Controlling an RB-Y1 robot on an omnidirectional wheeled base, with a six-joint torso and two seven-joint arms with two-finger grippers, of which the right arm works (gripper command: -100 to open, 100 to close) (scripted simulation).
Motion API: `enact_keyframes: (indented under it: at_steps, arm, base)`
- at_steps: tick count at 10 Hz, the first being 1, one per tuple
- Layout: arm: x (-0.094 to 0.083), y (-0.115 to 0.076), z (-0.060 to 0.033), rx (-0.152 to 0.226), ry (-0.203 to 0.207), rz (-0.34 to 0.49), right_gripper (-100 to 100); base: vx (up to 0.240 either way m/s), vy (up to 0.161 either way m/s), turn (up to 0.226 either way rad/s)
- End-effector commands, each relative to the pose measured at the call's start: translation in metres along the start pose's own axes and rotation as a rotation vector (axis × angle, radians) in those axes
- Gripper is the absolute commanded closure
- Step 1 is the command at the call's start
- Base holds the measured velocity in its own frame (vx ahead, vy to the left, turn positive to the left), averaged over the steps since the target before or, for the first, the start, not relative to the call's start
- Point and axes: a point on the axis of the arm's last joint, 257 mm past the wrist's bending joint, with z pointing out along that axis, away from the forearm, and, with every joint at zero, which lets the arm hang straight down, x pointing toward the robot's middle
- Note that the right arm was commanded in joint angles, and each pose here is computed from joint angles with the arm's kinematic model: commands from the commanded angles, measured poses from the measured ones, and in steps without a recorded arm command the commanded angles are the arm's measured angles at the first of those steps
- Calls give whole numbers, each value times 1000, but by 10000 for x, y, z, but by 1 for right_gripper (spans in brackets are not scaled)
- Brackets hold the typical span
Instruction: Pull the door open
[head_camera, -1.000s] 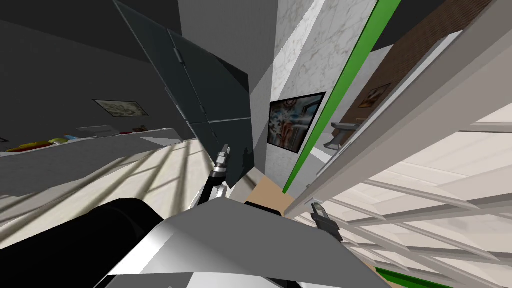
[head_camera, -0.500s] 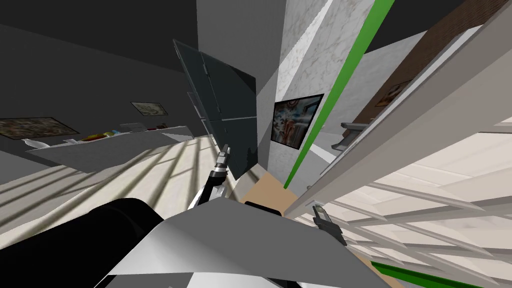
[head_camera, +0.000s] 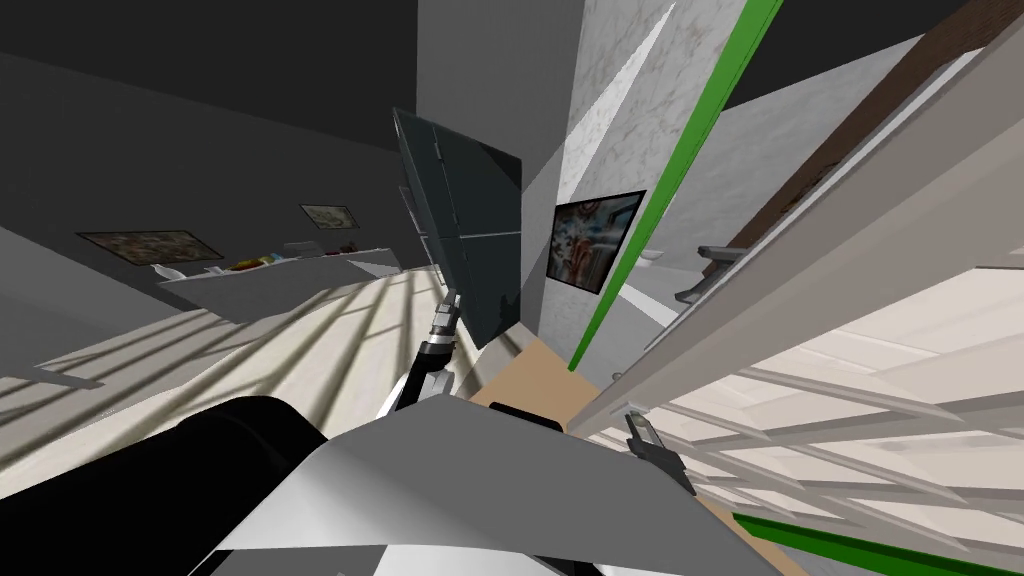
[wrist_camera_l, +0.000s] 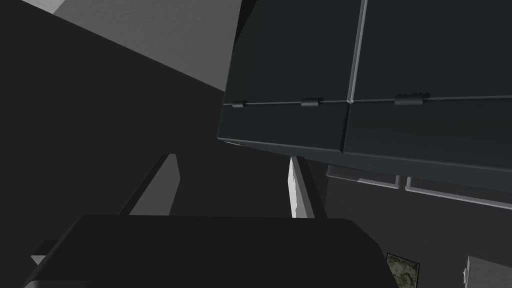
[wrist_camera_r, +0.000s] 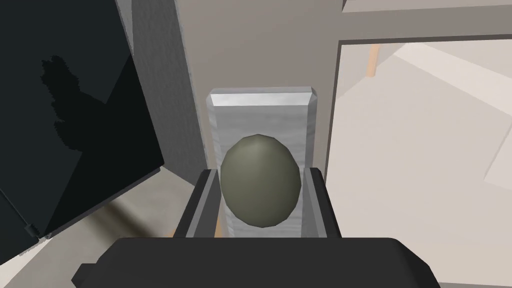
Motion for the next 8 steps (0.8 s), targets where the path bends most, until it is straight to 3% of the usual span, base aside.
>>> enact_keyframes:
  at_steps: [1,6,8]
  arm:
    - [8,4,-11,9,3,0,100]
    - [38,20,-20,43,12,-1,100]
    - [9,18,-33,45,3,-2,100]
  base:
    - [-225,-4,151]
    - [-257,-47,145]
    - [-154,-40,78]
